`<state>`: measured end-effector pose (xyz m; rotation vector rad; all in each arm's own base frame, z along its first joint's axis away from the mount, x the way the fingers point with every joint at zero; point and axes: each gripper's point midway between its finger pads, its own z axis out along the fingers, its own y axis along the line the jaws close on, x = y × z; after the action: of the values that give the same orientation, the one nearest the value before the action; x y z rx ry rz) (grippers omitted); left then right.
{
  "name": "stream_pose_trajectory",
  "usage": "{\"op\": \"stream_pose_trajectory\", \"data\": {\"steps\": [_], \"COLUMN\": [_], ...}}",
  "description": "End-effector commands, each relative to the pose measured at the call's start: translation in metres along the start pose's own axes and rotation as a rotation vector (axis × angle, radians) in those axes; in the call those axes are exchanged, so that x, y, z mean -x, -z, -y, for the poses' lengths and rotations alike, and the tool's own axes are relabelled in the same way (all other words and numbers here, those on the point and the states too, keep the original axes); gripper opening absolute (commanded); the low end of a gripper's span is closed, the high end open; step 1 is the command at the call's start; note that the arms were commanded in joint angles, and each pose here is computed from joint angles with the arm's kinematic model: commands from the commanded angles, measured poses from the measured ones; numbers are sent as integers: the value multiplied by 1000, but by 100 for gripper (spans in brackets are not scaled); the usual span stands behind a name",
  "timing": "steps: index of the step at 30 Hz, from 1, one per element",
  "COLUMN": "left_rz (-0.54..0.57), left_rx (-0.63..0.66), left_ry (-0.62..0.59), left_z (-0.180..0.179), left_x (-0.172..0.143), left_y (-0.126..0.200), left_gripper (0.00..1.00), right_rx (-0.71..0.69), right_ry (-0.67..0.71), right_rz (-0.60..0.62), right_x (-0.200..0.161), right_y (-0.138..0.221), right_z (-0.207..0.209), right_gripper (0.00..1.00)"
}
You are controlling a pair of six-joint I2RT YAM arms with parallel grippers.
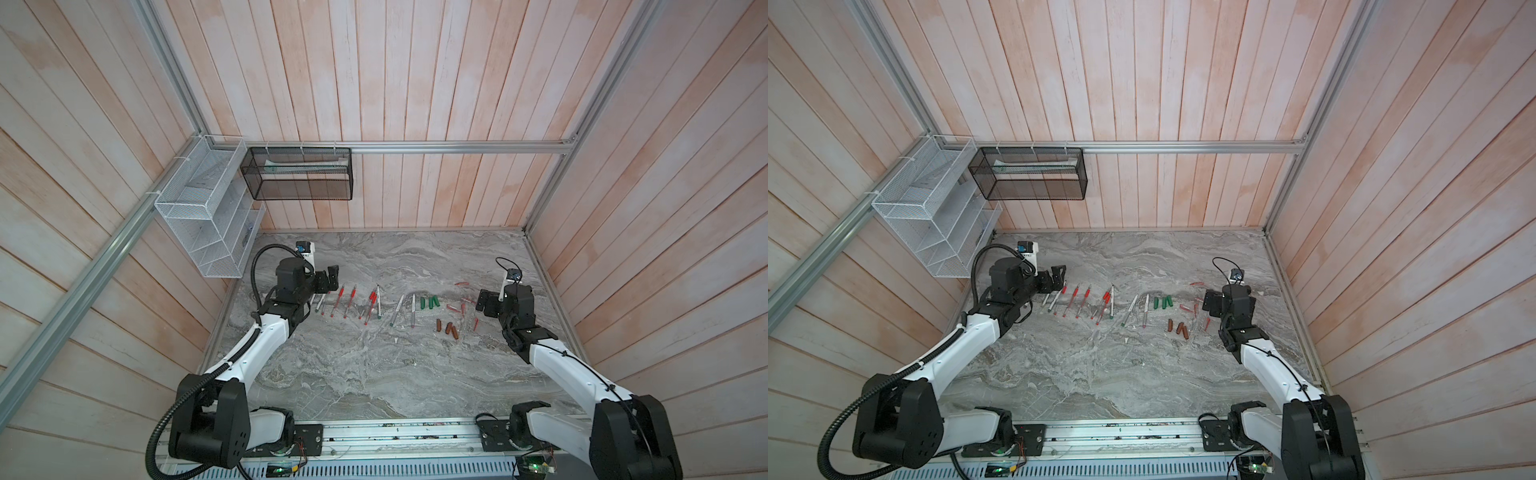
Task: Remove pen caps from pens
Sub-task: Reset both arms
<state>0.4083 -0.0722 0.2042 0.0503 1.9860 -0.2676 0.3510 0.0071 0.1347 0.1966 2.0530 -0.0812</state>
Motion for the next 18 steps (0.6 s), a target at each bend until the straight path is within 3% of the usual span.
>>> {"op": "stream_pose_trajectory", "data": {"steps": [1, 5, 13, 18], "left_rz": [101, 184, 300, 334], "left_rx": [76, 89, 87, 156], "left_ry": [-38, -6, -149, -84], "left_z": [-37, -68, -67, -83], "left_x": [-3, -21, -50, -53], "left_y": [6, 13, 25, 26], "left_gripper": [100, 100, 100, 100], "right_rx": [-30, -63, -79, -53], "right_ry": [19, -32, -12, -5], "right_rz": [181, 220, 327, 333], "right_x": [27, 18, 11, 12], "right_y": [-3, -10, -9, -10], "right_z": [19, 44, 52, 46], "right_gripper": [98, 98, 97, 95]}}
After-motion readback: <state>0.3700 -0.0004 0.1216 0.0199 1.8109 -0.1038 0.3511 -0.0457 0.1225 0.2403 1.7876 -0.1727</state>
